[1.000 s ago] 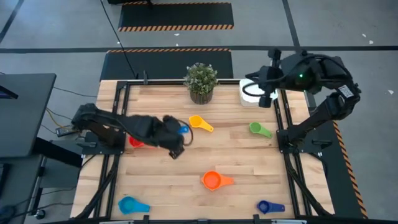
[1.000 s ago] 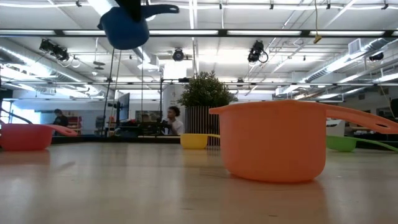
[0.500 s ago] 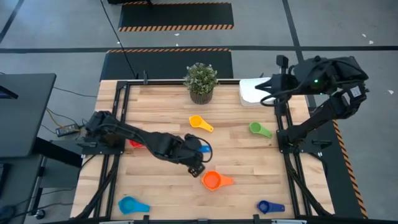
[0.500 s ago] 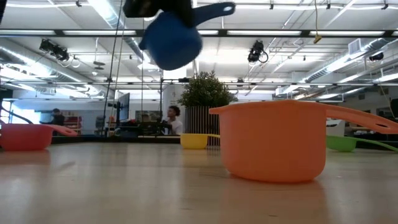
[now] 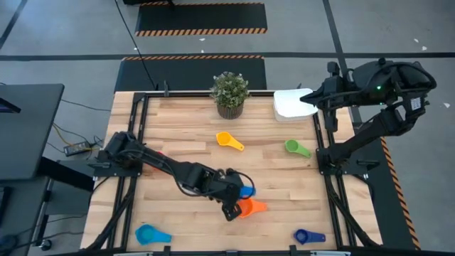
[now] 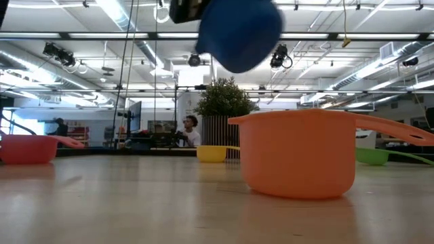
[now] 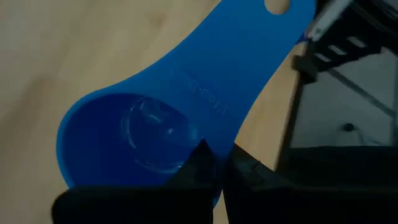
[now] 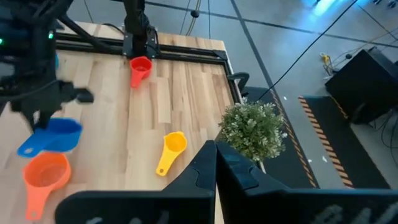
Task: Nest measuring cups in basket
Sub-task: Stack the blue measuring cup on top of the orange measuring cup
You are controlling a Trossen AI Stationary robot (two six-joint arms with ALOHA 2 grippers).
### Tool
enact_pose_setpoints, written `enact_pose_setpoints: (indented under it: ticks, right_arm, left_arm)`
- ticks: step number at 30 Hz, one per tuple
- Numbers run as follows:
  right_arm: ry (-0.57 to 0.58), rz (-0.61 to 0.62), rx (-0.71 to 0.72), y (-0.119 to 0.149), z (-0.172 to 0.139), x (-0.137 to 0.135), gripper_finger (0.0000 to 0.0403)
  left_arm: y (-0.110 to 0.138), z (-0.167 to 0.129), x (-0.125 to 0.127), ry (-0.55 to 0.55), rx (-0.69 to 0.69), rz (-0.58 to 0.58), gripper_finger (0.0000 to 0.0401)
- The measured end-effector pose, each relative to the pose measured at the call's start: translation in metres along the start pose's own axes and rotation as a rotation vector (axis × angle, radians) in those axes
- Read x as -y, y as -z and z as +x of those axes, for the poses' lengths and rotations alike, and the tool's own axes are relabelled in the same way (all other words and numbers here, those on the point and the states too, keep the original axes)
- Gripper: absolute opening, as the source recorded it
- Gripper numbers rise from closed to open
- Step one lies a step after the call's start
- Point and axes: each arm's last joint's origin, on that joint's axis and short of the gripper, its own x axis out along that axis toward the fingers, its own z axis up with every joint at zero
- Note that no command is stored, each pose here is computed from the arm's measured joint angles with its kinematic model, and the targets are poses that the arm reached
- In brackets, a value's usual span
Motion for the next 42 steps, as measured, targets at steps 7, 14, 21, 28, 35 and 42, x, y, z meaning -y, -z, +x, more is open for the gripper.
enact_pose_setpoints:
  ticks: [7, 14, 21, 28, 35, 42]
  right_arm:
    - [0.007, -0.003, -0.007, -0.001, 0.003, -0.001, 0.0007]
    - [0.022, -0.007, -0.017, -0.002, 0.006, -0.001, 0.0007]
    - [0.022, -0.011, -0.026, -0.002, 0.008, -0.002, 0.0007]
    - [0.022, -0.013, -0.029, -0.002, 0.007, -0.002, 0.0007]
    - [0.022, -0.019, -0.029, -0.002, 0.007, -0.002, 0.0007]
    - [0.022, -0.04, -0.029, -0.002, 0.007, -0.002, 0.0007]
  left_arm:
    - [0.009, 0.037, 0.003, 0.052, -0.058, 0.002, 0.0012]
    - [0.013, 0.051, 0.01, 0.104, -0.046, -0.005, 0.0012]
    - [0.015, 0.054, 0.007, 0.065, -0.047, -0.02, 0.0012]
    - [0.022, 0.068, 0.004, 0.053, -0.096, -0.044, 0.0012]
    - [0.03, 0.068, -0.005, -0.044, -0.179, -0.079, 0.0012]
    - [0.034, 0.066, -0.01, -0.096, -0.22, -0.101, 0.0011]
